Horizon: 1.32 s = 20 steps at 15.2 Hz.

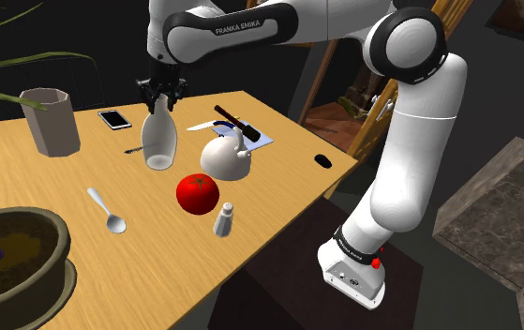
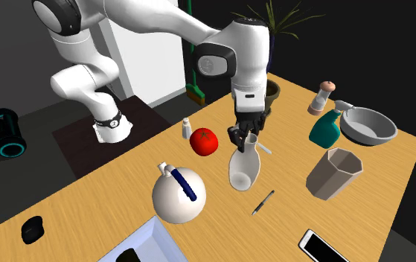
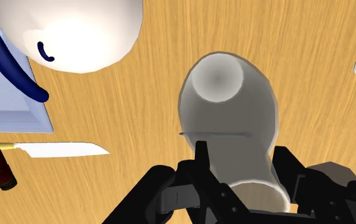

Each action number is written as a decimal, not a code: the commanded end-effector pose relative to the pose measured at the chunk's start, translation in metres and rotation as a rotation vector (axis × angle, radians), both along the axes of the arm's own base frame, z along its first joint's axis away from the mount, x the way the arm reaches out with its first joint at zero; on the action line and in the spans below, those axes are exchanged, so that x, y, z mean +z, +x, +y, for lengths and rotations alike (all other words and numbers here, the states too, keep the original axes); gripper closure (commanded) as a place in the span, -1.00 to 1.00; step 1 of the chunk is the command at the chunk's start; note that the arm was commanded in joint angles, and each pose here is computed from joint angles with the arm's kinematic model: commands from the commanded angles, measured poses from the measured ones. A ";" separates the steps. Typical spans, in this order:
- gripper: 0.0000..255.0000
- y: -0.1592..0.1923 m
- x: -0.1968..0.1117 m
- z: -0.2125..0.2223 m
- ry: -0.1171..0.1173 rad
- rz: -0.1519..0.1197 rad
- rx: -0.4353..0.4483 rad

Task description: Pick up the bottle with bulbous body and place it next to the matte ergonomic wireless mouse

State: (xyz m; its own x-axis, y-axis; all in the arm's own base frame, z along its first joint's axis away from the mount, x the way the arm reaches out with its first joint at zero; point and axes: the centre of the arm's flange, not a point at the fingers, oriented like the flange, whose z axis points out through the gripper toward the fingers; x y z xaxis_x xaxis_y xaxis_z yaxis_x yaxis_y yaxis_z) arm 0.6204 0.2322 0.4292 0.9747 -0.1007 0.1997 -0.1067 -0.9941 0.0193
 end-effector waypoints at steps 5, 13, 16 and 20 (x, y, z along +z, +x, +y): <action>1.00 0.000 0.032 0.000 0.000 0.000 0.000; 1.00 0.000 0.074 0.000 0.000 0.000 0.000; 1.00 0.000 0.090 0.000 0.000 0.000 0.000; 1.00 -0.010 0.098 -0.024 0.000 0.000 0.000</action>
State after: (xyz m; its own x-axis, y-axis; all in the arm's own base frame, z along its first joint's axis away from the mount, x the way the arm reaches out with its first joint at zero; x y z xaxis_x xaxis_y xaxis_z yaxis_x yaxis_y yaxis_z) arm 0.6169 0.2175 0.5257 0.9747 -0.1005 0.1995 -0.1065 -0.9941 0.0194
